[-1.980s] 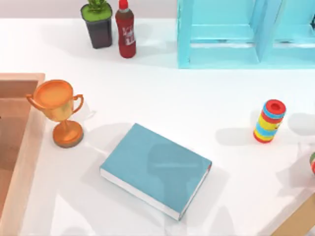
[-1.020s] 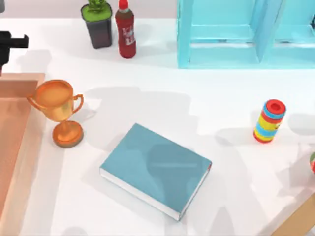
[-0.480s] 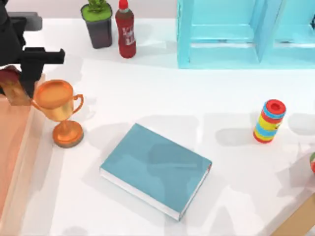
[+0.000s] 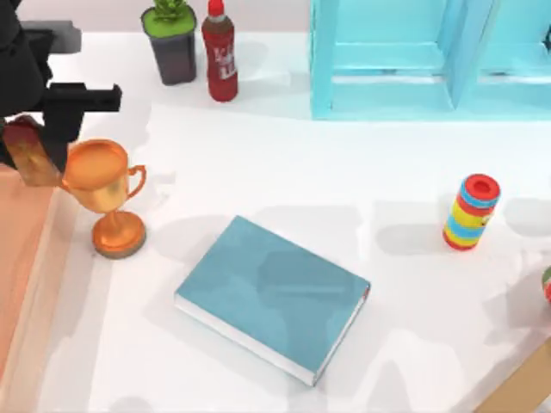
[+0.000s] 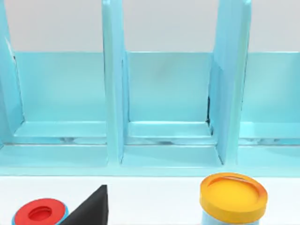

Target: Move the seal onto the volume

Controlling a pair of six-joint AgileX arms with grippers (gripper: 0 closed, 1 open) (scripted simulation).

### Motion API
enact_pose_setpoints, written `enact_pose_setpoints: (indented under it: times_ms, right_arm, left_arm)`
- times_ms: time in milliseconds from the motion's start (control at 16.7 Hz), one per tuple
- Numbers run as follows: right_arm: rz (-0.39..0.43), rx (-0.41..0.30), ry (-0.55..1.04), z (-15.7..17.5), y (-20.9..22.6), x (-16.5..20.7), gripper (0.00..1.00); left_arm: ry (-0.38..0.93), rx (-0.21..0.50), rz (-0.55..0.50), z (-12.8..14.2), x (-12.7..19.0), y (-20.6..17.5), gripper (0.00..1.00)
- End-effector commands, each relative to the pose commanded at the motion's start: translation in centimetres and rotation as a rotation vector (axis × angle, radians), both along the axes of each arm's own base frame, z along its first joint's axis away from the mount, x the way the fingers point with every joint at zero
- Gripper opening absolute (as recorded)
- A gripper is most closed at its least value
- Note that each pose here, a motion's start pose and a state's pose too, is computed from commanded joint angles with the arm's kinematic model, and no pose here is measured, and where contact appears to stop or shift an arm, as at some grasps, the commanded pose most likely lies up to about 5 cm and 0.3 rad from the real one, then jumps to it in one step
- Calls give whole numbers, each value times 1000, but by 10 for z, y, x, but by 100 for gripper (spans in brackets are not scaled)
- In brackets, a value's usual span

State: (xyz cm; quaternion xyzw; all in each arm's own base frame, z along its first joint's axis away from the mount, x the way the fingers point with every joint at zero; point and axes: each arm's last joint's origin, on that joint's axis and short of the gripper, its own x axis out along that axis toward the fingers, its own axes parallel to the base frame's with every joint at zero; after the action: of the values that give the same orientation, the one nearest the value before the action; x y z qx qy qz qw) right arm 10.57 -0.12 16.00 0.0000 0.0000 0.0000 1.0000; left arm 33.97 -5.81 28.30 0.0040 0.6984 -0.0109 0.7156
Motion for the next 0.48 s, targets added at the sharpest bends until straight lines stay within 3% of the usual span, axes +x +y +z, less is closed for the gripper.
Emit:
enact_pose_setpoints:
  times_ms: [240, 480]
  right_arm:
    - [0, 0, 0, 0, 0, 0, 100]
    - [0, 0, 0, 0, 0, 0, 100]
  left_arm:
    - [-83, -76, -14, 3, 0, -55, 0]
    - [-55, -105, -2, -31, -16, -140, 0]
